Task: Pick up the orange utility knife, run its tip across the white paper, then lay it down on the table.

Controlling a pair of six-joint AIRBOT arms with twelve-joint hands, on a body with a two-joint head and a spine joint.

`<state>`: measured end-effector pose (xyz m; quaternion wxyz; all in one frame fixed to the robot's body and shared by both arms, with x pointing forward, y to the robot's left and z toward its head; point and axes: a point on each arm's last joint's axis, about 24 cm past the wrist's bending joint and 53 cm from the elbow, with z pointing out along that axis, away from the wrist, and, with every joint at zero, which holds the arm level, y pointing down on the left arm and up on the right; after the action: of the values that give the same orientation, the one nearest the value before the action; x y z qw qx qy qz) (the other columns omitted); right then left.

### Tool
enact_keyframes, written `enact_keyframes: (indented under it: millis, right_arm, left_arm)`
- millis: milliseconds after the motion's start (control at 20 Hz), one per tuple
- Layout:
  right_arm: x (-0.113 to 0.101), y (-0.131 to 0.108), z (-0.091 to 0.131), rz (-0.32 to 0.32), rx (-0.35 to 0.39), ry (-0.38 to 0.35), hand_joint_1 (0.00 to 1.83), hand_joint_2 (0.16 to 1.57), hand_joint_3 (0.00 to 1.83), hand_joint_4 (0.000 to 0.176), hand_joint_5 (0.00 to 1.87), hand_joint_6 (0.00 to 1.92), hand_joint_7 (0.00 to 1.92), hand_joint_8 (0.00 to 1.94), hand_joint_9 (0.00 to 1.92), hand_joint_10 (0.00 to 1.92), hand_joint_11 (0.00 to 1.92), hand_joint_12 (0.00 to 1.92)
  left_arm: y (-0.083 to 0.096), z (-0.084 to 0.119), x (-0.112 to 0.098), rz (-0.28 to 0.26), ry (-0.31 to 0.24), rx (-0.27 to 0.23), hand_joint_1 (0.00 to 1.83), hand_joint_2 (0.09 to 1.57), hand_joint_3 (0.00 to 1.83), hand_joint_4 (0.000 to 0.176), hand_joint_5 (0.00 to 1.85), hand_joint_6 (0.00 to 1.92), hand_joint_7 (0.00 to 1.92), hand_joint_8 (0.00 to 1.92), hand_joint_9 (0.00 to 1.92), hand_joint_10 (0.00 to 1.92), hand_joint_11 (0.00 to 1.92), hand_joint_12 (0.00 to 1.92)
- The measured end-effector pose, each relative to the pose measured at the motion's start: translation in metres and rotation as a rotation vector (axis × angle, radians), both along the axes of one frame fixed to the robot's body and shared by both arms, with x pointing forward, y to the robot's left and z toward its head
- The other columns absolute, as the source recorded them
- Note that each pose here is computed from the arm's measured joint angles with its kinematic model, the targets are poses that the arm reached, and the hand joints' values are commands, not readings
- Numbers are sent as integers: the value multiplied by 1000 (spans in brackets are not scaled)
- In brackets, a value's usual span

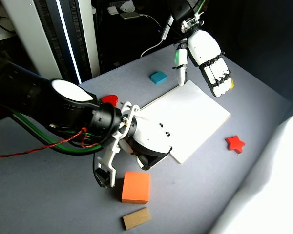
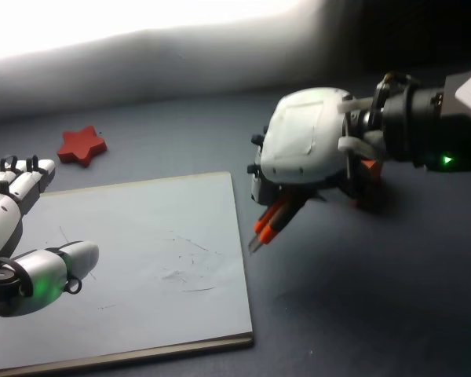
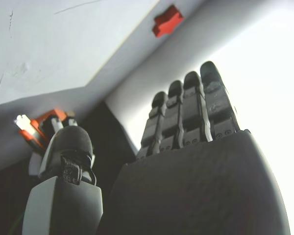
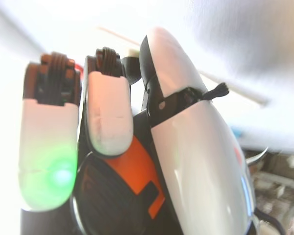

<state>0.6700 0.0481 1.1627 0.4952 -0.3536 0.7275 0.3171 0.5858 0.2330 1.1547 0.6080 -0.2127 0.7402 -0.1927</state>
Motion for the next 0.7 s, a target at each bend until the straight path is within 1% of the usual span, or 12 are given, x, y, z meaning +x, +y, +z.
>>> enact_keyframes:
  millis: [50,150,200,250,300,350,450,500,550,600,700]
  right_arm:
    - [-1,2,8,29,-6,-54,1528,1378,0,176,1598,1921,1783,1941,1881,1921,1921,1921]
    - [0,4,17,70,-19,-128,1533,1377,0,176,1606,1921,1784,1941,1877,1921,1921,1921]
    - [1,6,20,78,-22,-156,1534,1373,0,176,1597,1921,1775,1941,1863,1921,1910,1921]
    - [4,8,25,73,-22,-188,1534,1377,0,176,1573,1921,1756,1941,1851,1921,1902,1921]
    - [8,10,30,58,-19,-220,1530,1382,0,176,1565,1921,1744,1941,1840,1921,1890,1921]
    - [15,15,38,31,-17,-258,1529,1381,0,176,1567,1921,1739,1941,1826,1921,1877,1921]
    - [21,18,48,6,-20,-290,1525,1382,0,176,1578,1921,1750,1941,1823,1921,1881,1921]
    - [21,19,48,7,-26,-301,1510,1391,0,176,1569,1921,1752,1941,1823,1921,1884,1921]
    - [20,19,47,13,-33,-310,1515,1378,0,176,1565,1921,1751,1941,1823,1921,1888,1921]
    - [18,20,44,48,-58,-345,1521,1374,0,176,1571,1921,1751,1941,1824,1921,1894,1921]
    - [13,20,44,120,-98,-430,1536,1370,0,176,1579,1921,1747,1941,1821,1921,1891,1921]
  left_arm:
    - [0,0,0,-1,-1,0,86,1288,0,0,0,0,54,2,41,0,0,241]
    - [0,0,1,1,-1,0,88,1288,0,0,0,0,55,1,39,0,0,266]
    - [0,0,1,1,-1,0,97,1286,0,0,0,0,56,1,42,1,0,254]
    - [1,0,1,1,-1,1,105,1286,0,0,2,0,63,2,44,1,0,222]
    - [1,0,2,2,-1,3,95,1288,0,0,4,1,66,1,53,4,0,241]
    - [3,1,2,6,-5,4,80,1288,0,0,4,0,65,0,50,1,0,212]
    - [2,1,2,3,-5,5,44,1296,4,0,0,0,42,0,36,0,0,202]
    - [3,0,3,6,-3,4,46,1293,2,0,0,0,53,3,48,4,0,235]
    - [4,0,3,9,-3,4,56,1291,0,4,0,0,48,0,46,2,0,217]
    - [5,-1,3,15,-2,3,45,1291,1,3,0,0,51,1,52,3,0,228]
    - [5,-2,3,13,0,3,83,1294,1,0,0,0,41,1,42,2,0,231]
